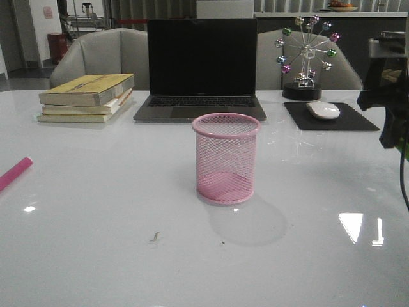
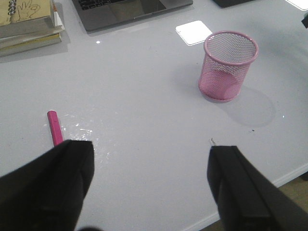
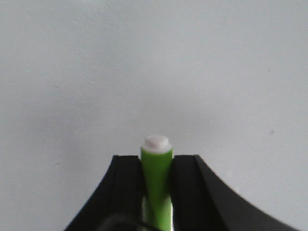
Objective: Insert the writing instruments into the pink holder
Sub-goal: 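Lift the green marker and lower it into the pink mesh holder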
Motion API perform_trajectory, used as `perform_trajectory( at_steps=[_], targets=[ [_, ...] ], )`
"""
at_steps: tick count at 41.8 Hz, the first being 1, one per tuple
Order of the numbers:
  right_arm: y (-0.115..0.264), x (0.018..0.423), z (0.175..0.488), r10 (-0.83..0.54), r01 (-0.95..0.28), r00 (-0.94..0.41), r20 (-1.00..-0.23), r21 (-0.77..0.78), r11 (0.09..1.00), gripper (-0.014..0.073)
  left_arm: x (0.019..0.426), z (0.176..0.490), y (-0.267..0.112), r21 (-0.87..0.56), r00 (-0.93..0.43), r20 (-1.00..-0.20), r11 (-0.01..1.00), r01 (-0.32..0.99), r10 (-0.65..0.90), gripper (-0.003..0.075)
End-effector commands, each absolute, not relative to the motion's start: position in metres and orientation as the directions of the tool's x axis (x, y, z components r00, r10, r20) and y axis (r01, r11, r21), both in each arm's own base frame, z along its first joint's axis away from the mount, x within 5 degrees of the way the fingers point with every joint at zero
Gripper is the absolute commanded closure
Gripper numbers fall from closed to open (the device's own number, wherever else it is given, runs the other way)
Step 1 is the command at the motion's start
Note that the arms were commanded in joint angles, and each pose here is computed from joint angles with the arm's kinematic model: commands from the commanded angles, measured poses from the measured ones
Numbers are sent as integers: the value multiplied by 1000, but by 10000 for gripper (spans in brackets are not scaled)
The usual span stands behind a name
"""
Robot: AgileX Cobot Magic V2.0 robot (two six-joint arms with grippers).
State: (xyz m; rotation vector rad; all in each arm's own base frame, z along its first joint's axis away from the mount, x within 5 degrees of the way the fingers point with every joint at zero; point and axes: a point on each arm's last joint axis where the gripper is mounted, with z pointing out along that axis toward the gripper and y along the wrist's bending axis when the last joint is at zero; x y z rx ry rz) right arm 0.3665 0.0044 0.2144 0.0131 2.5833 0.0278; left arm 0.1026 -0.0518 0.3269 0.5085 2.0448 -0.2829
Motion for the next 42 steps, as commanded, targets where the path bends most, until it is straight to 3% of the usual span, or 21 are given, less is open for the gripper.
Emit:
perform_trajectory(
  at_steps=[1,10,16,24,33,42],
  targets=[
    [23,347,265,-24,-59,-650,-760,19,998,453,106,342,-55,-6,-361,-914,885,465,184,171],
    [71,301,309,-52,-223,-302,-952,17,975,453,106,342,-55,-6,-361,-914,885,465,184,171],
    [101,279,328,-11,-333,-83,-997,17,943,453,106,342,-55,-6,-361,-914,885,465,184,171],
    [143,265,341,86,-467,128,-988,17,884,453,106,342,-55,-6,-361,-914,885,465,184,171],
    [163,278,323,144,-496,222,-964,15,868,453,106,342,-55,-6,-361,-914,885,465,184,171],
    [176,299,278,84,-494,122,-989,13,869,453,106,342,-55,-6,-361,-914,885,465,184,171]
  ],
)
